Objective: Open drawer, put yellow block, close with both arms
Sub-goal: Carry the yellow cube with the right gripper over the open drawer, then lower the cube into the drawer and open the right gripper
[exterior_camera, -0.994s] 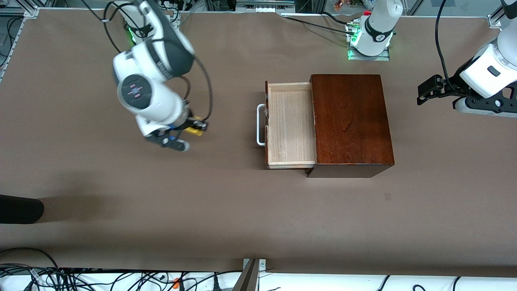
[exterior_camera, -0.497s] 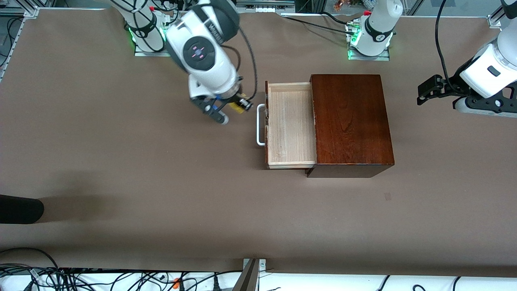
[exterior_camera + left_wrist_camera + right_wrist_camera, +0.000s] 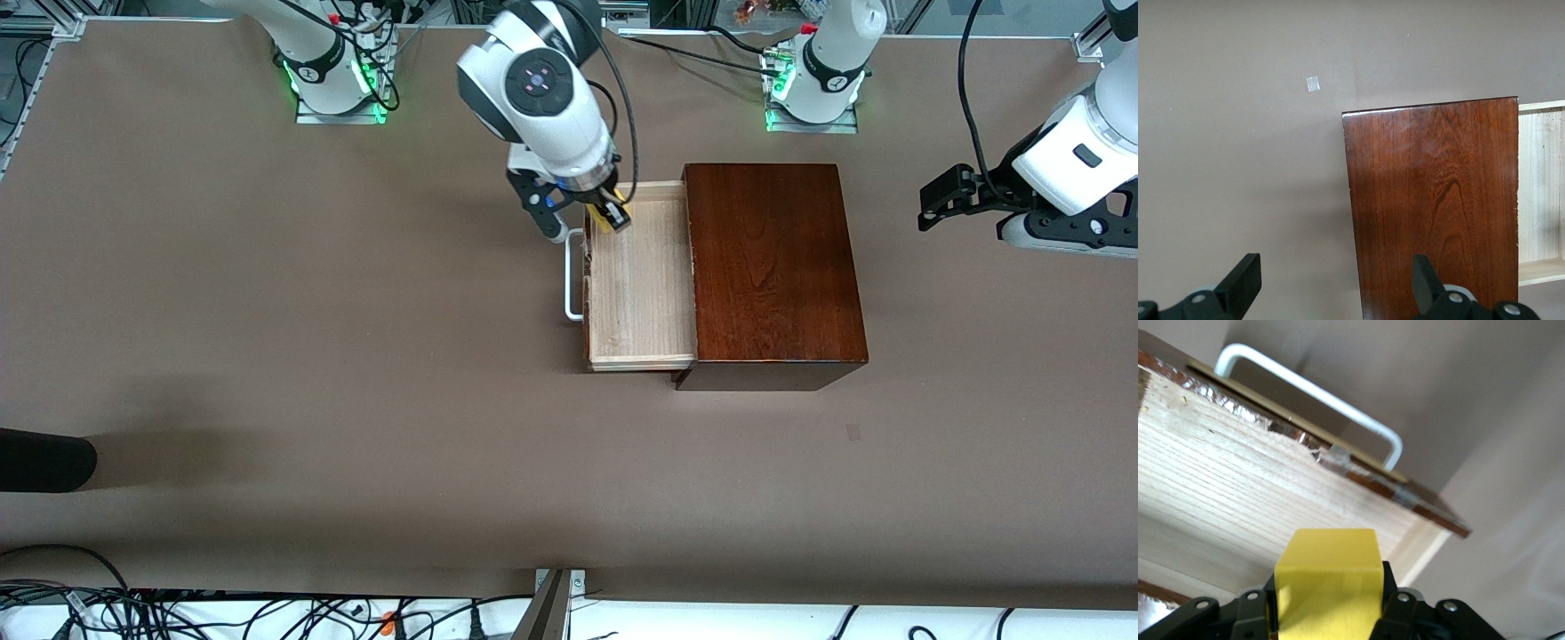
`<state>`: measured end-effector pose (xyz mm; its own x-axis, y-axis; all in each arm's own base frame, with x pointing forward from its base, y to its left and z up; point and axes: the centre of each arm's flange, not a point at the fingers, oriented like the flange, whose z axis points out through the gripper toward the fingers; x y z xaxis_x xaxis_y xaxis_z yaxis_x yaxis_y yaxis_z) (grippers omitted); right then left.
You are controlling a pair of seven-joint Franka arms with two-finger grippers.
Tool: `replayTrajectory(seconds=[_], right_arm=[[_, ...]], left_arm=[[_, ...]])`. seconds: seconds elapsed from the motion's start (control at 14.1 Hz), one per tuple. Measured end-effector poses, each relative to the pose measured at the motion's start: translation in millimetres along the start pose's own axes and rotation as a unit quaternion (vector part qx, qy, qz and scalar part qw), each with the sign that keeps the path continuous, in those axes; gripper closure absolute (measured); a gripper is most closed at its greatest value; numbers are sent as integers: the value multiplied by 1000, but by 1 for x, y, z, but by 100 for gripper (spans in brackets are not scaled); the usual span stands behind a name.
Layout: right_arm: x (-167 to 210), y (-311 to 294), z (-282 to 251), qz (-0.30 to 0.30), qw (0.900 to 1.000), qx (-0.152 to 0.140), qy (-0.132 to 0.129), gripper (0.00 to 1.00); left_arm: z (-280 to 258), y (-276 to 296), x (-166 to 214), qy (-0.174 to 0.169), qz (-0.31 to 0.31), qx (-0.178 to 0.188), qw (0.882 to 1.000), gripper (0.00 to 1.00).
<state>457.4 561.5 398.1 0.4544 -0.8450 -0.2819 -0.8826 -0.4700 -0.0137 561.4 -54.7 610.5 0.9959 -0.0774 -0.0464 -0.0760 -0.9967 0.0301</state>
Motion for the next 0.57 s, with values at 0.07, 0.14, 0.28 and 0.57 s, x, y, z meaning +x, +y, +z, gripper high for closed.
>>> replayTrajectory(seconds=[0.07, 0.14, 0.28, 0.57], right_arm=[[-2, -4, 11, 11, 1000, 3, 0, 44], [-3, -6, 23, 17, 1000, 3, 4, 44], [-4, -6, 49, 30, 999, -6, 17, 44], [7, -8, 87, 77, 996, -11, 38, 44]], left_arm=[[0, 0, 0, 0, 0, 0, 1000, 0], [0, 0, 0, 0, 0, 0, 1000, 0], [0, 0, 0, 0, 0, 0, 1000, 0], [0, -2, 0, -2, -1, 8, 1000, 0]])
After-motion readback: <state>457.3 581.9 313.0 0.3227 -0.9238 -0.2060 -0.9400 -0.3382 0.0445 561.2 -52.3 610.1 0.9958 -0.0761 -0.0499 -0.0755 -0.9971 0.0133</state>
